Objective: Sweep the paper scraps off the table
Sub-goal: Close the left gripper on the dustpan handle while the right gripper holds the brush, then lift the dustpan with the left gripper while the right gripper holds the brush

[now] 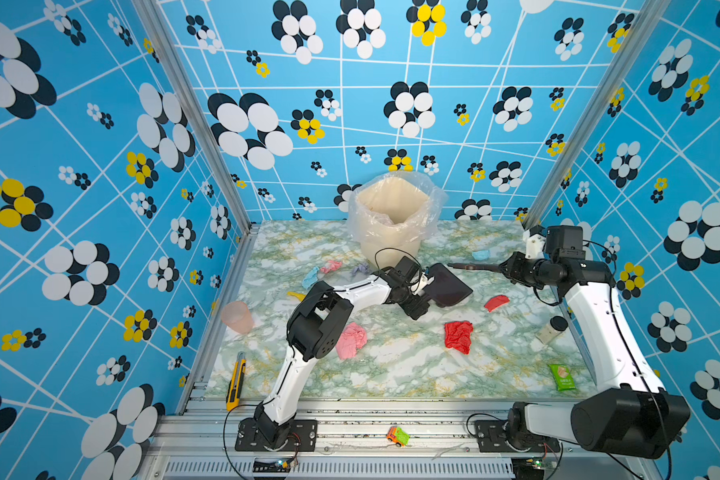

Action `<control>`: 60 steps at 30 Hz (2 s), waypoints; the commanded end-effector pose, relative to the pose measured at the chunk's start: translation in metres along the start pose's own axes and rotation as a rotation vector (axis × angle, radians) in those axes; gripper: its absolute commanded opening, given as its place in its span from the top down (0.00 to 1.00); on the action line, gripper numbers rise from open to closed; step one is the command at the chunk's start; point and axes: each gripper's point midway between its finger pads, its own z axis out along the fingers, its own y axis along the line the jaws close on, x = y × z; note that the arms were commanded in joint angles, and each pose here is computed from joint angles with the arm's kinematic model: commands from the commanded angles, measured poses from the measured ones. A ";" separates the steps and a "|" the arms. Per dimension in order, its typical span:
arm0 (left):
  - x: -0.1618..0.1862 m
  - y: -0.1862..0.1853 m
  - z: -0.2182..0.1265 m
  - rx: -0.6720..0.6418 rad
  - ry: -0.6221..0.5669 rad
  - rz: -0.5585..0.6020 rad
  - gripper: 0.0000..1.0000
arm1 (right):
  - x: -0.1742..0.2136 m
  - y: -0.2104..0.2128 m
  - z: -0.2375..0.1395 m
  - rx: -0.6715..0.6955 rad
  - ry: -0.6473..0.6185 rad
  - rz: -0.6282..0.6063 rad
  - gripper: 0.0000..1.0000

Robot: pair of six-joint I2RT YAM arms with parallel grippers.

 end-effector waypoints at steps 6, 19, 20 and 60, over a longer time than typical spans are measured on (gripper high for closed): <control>0.007 -0.003 0.012 0.002 0.070 0.021 0.03 | -0.008 0.002 -0.011 -0.046 -0.057 0.006 1.00; 0.018 -0.004 0.020 -0.042 0.146 0.081 0.20 | -0.008 -0.002 -0.012 -0.058 -0.062 0.013 1.00; 0.018 -0.005 0.021 -0.043 0.149 0.082 0.22 | -0.009 -0.002 -0.012 -0.058 -0.064 0.012 1.00; 0.026 -0.008 0.029 -0.054 0.132 0.056 0.84 | -0.004 -0.003 -0.014 -0.052 -0.048 0.008 1.00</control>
